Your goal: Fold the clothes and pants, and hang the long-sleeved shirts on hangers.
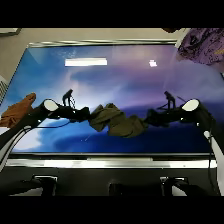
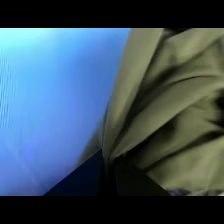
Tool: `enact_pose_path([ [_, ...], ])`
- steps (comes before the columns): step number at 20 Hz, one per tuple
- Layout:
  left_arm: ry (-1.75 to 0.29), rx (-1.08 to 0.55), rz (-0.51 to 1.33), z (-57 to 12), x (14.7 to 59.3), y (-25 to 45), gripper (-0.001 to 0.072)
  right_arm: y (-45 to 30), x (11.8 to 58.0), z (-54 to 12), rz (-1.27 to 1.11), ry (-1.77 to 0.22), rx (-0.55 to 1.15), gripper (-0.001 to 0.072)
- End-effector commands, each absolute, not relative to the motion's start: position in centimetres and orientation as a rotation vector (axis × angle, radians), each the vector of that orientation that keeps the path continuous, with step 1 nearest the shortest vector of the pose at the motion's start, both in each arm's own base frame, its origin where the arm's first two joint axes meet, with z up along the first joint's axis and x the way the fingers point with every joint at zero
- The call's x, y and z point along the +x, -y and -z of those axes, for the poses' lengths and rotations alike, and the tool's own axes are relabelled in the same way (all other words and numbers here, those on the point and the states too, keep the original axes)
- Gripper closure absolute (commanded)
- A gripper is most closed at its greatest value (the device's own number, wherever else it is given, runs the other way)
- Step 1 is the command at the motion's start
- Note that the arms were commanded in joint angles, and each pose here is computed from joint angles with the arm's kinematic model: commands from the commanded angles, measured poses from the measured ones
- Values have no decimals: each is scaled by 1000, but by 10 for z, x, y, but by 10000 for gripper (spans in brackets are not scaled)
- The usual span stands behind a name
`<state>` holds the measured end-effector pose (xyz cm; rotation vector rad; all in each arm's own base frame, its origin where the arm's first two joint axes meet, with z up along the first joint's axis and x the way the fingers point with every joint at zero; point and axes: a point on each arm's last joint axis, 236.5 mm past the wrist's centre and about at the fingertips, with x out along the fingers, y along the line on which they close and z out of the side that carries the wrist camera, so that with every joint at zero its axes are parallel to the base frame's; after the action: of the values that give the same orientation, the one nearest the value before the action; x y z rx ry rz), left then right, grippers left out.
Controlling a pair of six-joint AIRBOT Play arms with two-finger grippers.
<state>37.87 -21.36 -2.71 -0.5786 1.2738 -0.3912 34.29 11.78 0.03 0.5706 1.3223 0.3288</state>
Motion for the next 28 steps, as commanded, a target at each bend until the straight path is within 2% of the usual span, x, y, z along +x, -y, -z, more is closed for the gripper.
enact_pose_path([
  [1,-1042,-368,306,-60,420,158,695,-93,384,-98,-314,-1038,385,683],
  [3,-840,-240,208,-145,435,117,695,-79,398,-186,-298,-816,277,683],
  [5,-623,-179,131,-239,429,85,694,-66,388,-273,-273,-608,188,683],
  [7,-439,-168,123,-320,401,71,693,-59,361,-341,-255,-439,118,682],
  [9,-317,-193,137,-374,362,64,693,-57,319,-392,-248,-298,75,682],
  [13,-245,-245,140,-410,288,51,693,-56,240,-445,-238,-115,72,682],
  [16,-291,-284,127,-402,268,47,692,-40,222,-460,-167,-51,120,682],
  [18,-342,-290,120,-386,276,49,692,-34,238,-457,-142,-66,146,682],
  [21,-484,-291,91,-335,311,55,692,-33,306,-412,-126,-233,215,682],
  [25,-809,-243,30,-201,377,67,690,-51,418,-281,-150,-629,356,682],
  [28,-1049,-203,-15,-80,416,75,690,-73,479,-155,-154,-907,382,682],
])
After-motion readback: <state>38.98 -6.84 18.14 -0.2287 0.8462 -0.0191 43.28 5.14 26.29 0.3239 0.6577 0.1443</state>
